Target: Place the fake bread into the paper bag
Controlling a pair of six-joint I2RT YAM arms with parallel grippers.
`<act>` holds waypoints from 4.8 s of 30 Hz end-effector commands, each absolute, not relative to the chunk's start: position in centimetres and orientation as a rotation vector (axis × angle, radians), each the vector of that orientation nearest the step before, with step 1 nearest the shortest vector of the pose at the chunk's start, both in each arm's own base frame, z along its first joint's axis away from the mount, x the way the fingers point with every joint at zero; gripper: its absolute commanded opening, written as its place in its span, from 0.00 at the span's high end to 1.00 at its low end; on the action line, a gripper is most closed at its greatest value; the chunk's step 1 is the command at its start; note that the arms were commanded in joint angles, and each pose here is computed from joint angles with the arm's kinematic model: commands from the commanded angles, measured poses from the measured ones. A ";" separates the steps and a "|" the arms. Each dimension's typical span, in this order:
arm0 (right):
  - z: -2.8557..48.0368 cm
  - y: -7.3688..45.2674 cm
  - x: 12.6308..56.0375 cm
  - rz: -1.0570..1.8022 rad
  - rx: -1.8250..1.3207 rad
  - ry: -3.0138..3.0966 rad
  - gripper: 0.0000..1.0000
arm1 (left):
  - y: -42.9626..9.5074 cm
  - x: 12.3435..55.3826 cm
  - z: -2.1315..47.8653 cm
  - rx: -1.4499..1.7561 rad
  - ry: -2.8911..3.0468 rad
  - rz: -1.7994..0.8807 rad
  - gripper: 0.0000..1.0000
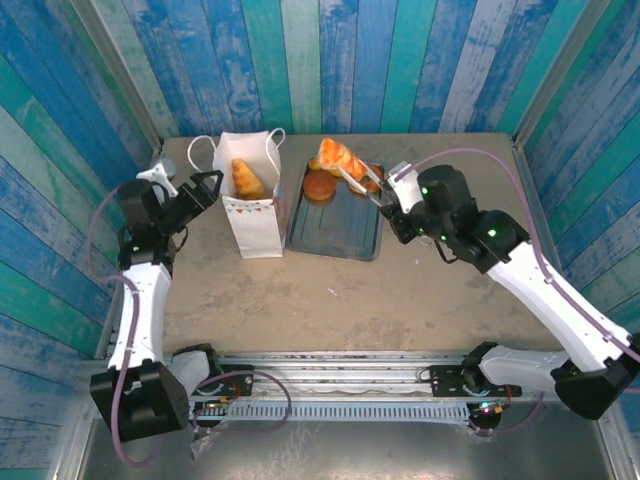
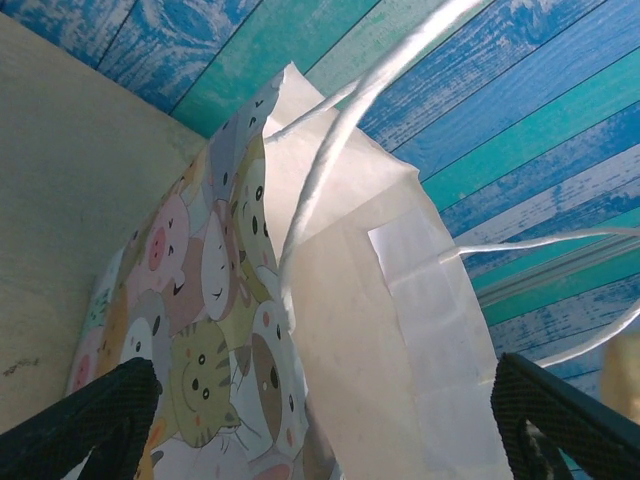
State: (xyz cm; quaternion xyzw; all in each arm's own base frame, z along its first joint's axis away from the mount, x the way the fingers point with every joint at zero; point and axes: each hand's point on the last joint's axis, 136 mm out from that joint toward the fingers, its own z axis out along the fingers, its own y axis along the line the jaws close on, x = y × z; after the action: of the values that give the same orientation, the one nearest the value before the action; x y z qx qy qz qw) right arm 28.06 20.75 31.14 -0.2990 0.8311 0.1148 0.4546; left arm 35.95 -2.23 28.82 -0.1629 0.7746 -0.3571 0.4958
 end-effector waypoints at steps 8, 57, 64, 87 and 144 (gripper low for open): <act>39.6 24.9 24.7 0.625 -0.723 1.840 0.72 | -3.7 38.5 30.4 -0.364 1.842 -0.934 0.22; 31.8 38.4 34.2 0.342 -0.807 2.117 0.71 | -2.8 39.4 27.9 -0.415 1.887 -0.813 0.71; 30.9 38.0 35.0 0.237 -0.842 2.130 0.69 | -2.9 39.5 27.8 -0.414 1.889 -0.813 0.71; 30.6 38.8 35.3 0.228 -0.884 2.139 0.48 | -3.1 39.2 27.7 -0.412 1.894 -0.832 0.72; 25.9 22.3 34.0 0.333 -0.459 2.154 0.46 | -0.5 33.4 29.5 -0.502 1.716 -0.648 0.02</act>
State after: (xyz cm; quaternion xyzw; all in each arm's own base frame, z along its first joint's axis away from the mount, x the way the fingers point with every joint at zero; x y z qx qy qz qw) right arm 32.78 21.70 26.19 -0.1931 0.8800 0.1294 0.4143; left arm 33.60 -0.36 29.61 -0.2212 0.7382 -0.2782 0.5733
